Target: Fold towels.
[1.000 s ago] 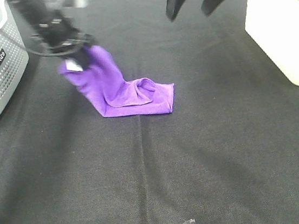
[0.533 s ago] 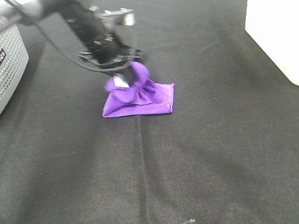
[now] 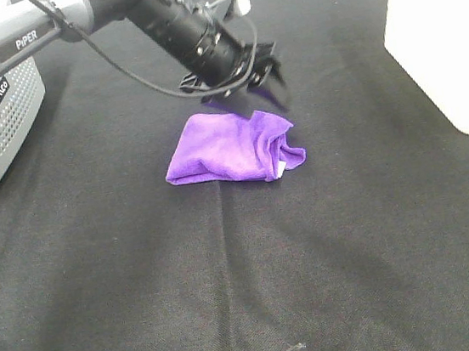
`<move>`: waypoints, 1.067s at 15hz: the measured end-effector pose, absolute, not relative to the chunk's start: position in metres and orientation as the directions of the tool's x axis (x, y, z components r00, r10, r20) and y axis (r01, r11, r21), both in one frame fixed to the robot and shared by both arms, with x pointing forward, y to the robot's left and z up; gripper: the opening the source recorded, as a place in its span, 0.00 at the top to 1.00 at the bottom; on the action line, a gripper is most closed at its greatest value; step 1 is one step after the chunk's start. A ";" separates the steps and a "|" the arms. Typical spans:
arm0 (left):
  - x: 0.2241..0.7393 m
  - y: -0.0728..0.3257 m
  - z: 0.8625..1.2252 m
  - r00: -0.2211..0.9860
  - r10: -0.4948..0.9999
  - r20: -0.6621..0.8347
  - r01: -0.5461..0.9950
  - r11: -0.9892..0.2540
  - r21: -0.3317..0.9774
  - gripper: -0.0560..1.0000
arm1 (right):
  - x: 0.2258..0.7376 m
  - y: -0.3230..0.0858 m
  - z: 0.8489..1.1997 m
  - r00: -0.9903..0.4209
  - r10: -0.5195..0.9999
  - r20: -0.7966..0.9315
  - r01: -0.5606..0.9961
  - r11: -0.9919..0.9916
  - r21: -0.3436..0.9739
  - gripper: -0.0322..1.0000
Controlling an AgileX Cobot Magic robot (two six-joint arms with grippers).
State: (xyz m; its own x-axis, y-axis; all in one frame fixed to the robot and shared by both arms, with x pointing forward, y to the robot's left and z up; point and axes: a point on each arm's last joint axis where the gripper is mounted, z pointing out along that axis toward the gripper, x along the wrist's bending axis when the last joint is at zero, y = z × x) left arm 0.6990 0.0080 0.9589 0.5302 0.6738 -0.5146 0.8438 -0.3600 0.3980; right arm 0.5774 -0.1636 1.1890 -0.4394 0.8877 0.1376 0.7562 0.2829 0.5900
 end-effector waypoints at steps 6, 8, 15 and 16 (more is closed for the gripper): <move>0.702 0.017 0.968 0.582 0.709 -0.398 0.805 -0.431 0.409 0.35 | 0.574 -0.164 1.191 -0.439 0.886 0.149 0.758 0.276 0.590 0.25; 0.710 0.036 0.974 0.538 0.789 -0.297 0.821 -0.410 0.398 0.35 | 0.566 -0.165 1.191 -0.440 0.882 0.165 0.765 0.272 0.584 0.25; 0.696 0.157 1.071 0.314 0.948 -0.060 0.863 -0.259 0.434 0.35 | 0.506 -0.201 1.206 -0.328 0.942 0.064 0.766 0.226 0.601 0.25; 0.682 0.177 1.090 0.283 0.958 -0.050 0.866 -0.233 0.443 0.35 | 0.495 -0.205 1.212 -0.328 0.943 0.065 0.754 0.220 0.619 0.25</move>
State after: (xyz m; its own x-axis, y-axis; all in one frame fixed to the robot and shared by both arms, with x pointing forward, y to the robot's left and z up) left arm 0.6817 0.1774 1.0904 0.2834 0.9577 -0.0499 0.8658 -0.2331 0.4428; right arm 0.4945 -0.2051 1.2117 -0.3278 0.9425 0.0645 0.7543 0.2200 0.6186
